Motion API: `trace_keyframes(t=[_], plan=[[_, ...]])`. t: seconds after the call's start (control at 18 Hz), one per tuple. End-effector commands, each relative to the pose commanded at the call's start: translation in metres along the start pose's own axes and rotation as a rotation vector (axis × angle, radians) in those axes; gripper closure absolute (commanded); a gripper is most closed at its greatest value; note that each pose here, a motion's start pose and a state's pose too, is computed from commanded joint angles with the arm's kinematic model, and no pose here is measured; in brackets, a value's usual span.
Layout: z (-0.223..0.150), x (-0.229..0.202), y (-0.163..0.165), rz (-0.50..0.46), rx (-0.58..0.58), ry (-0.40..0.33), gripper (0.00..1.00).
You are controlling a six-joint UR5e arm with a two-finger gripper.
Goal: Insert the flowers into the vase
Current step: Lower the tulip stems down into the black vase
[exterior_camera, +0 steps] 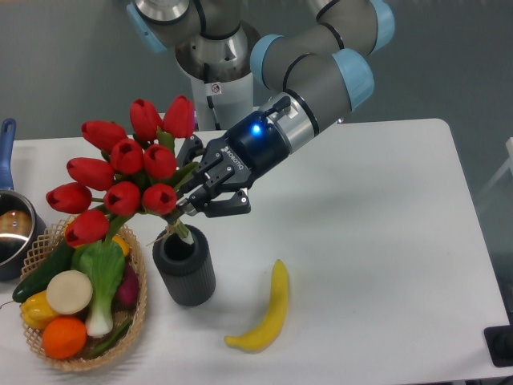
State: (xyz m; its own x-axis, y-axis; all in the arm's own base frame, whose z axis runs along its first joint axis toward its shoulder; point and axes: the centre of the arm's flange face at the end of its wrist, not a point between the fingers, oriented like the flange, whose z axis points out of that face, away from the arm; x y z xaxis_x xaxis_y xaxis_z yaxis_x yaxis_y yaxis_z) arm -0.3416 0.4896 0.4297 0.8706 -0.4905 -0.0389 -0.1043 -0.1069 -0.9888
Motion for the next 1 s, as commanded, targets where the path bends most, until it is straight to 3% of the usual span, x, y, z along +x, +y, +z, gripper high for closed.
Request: trace_keyframes(t=[1.0], plan=[[0.012,0.008,0.041,-0.066,-0.007,0.023,0.74]])
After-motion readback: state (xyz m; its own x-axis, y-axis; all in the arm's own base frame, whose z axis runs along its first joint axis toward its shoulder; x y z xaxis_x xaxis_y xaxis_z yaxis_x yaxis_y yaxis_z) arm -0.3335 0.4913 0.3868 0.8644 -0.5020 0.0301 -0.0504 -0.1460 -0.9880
